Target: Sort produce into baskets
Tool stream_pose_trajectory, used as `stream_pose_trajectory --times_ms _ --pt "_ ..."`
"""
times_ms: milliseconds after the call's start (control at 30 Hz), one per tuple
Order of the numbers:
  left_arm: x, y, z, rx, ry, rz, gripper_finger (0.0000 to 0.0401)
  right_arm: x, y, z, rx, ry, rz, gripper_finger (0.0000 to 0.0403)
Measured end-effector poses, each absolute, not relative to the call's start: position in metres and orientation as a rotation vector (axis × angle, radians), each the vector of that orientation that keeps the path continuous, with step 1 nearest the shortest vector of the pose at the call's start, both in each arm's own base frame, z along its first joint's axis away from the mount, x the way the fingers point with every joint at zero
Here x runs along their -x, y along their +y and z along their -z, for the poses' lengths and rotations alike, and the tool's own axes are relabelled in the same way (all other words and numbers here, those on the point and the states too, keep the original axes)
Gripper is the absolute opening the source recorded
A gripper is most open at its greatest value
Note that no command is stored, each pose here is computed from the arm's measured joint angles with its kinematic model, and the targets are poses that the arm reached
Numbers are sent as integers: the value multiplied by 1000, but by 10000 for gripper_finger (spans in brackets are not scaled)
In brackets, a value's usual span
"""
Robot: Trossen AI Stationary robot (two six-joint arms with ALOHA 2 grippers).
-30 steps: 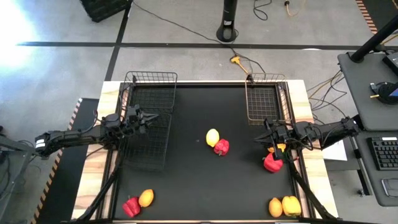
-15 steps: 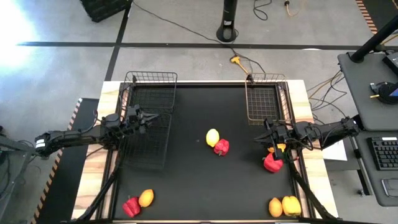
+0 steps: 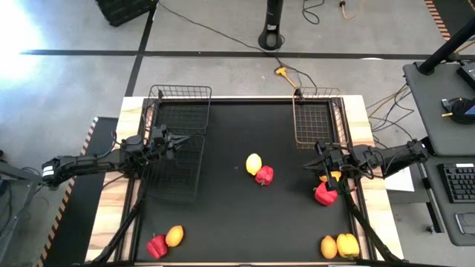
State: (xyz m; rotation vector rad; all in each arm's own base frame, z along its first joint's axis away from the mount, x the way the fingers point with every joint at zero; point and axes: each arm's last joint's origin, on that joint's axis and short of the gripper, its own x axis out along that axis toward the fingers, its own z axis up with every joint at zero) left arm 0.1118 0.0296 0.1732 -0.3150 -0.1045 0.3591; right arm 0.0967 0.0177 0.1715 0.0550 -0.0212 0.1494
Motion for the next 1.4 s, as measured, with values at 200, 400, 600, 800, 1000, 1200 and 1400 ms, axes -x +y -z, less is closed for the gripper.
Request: stream_pose_trajectory --times_ms 200,400,600,800,1000,1200,1400 --pt "-112 30 -173 315 -104 -359 0 -97 18 -171 -55 -21 -149 13" --pt "-112 30 -173 315 -104 -360 0 -97 18 -171 -55 -21 -149 13" --pt "-112 30 -174 288 -114 -369 0 -97 18 -172 -55 -21 -149 13" --pt "-105 32 -200 418 -440 -412 0 -97 18 -172 -55 -22 -149 13" --pt "-98 34 -212 362 -581 -541 0 -97 18 -172 -55 -21 -149 13" --pt "-105 30 -230 357 -552 -349 0 -97 18 -171 -55 -21 -149 13" --pt "-117 19 -290 211 -532 106 0 -97 18 -171 -55 -21 -149 13"
